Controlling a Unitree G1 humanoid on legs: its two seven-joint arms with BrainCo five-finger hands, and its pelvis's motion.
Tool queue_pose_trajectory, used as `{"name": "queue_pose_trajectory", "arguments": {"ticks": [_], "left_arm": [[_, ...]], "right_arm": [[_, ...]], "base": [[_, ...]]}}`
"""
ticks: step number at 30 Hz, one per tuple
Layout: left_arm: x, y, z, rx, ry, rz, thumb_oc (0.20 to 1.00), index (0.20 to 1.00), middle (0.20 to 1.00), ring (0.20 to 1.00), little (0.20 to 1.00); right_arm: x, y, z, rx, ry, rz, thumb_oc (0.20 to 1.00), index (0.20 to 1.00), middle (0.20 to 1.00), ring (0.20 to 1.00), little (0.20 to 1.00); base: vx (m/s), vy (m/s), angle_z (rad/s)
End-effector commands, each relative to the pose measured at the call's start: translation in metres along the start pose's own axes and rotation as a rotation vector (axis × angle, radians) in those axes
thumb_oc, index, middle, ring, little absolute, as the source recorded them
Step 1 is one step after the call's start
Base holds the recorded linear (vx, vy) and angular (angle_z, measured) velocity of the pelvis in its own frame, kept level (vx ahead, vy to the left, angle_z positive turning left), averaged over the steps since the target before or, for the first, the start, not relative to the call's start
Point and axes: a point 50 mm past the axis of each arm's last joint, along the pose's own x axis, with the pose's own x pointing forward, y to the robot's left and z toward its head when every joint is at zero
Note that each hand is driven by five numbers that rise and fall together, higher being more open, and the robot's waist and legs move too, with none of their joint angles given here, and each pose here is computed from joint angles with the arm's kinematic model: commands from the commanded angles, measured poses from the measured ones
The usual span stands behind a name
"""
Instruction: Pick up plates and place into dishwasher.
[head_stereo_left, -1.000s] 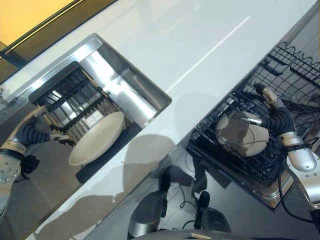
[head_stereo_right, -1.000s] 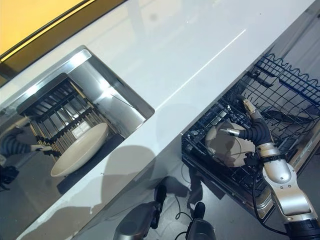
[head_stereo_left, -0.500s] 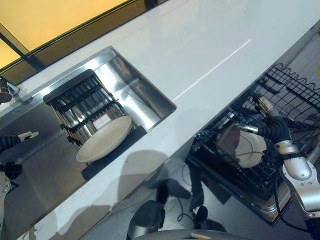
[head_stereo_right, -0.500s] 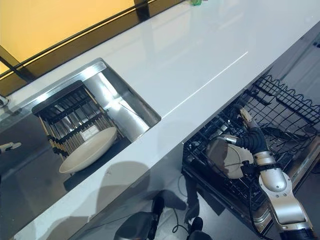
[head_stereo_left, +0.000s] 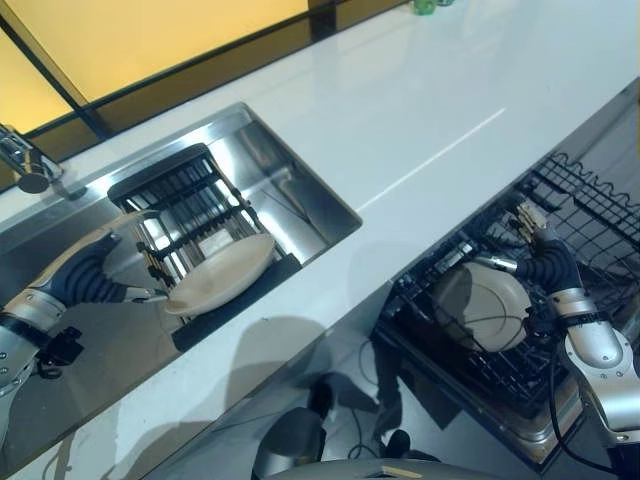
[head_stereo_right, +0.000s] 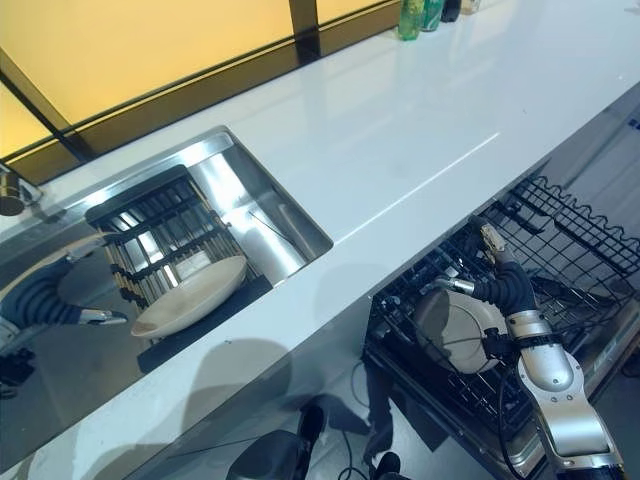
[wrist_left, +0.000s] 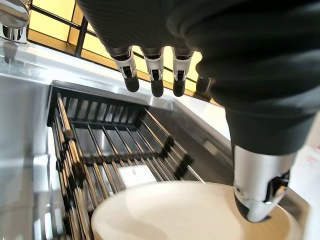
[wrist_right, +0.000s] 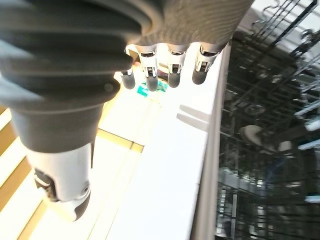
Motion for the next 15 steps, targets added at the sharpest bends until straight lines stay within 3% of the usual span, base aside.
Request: {"name": "queue_pose_trajectory", "arguments": {"ticks": [1,15], "left_arm": [[0.007,0.001,0.006,-0.015,-0.033,-0.126,1.0,1.0,1.0,1.0,1.0],[0.001,-0.013,0.002,-0.074,-0.001,-0.303,1.0,1.0,1.0,1.0,1.0]], "right_arm": [[0.018,0.0,0.023,0.002,-0.12,0.032,1.0,1.0,1.0,1.0,1.0],[0.026,0.003,0.022,-0.004,-0.102,0.048,1.0,1.0,1.0,1.0,1.0]], "base": [[0.02,-0.033,0.1],[0.0,-0.017,0.12]]}}
